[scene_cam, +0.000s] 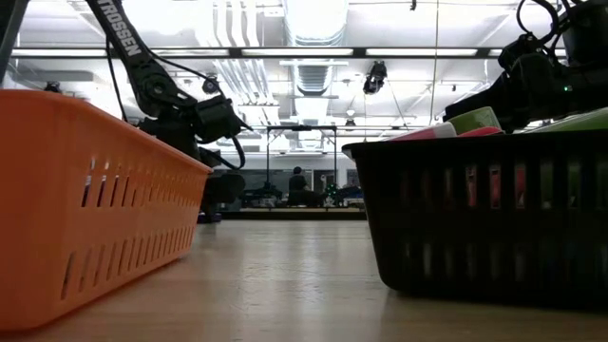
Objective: Pick & Place Office items
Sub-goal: Put the dark blue timer into the orange bin
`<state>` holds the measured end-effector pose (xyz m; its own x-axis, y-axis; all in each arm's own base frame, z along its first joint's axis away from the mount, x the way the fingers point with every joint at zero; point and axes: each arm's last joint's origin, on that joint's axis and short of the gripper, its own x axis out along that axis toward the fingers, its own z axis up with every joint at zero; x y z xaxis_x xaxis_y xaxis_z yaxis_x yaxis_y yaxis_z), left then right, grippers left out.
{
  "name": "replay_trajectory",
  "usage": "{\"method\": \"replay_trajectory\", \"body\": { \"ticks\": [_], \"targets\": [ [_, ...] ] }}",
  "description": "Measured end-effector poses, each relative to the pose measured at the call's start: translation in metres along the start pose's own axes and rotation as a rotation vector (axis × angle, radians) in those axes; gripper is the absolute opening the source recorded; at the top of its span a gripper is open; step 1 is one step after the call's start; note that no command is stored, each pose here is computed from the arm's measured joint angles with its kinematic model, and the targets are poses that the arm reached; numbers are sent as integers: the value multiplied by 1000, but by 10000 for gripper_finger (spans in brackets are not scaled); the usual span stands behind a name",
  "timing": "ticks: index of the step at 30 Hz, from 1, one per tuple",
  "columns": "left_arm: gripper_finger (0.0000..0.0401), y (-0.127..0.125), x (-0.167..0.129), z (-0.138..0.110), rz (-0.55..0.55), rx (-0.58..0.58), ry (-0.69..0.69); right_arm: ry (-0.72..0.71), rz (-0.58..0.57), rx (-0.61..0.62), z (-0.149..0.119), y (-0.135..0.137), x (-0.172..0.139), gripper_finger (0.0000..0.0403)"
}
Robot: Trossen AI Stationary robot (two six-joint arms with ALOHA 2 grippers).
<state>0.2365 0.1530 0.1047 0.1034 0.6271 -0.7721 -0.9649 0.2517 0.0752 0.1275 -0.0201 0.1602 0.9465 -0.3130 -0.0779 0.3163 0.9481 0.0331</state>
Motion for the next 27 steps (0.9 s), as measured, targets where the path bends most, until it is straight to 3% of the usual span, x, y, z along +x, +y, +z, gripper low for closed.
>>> {"method": "replay_trajectory", "body": {
  "ticks": [15,27],
  "targets": [
    [164,-1,-3,0,-34,3,14,0,0,1,0,0,0,219],
    [164,-12,-46,4,-143,69,-61,0,1,0,0,0,0,219]
  ]
}}
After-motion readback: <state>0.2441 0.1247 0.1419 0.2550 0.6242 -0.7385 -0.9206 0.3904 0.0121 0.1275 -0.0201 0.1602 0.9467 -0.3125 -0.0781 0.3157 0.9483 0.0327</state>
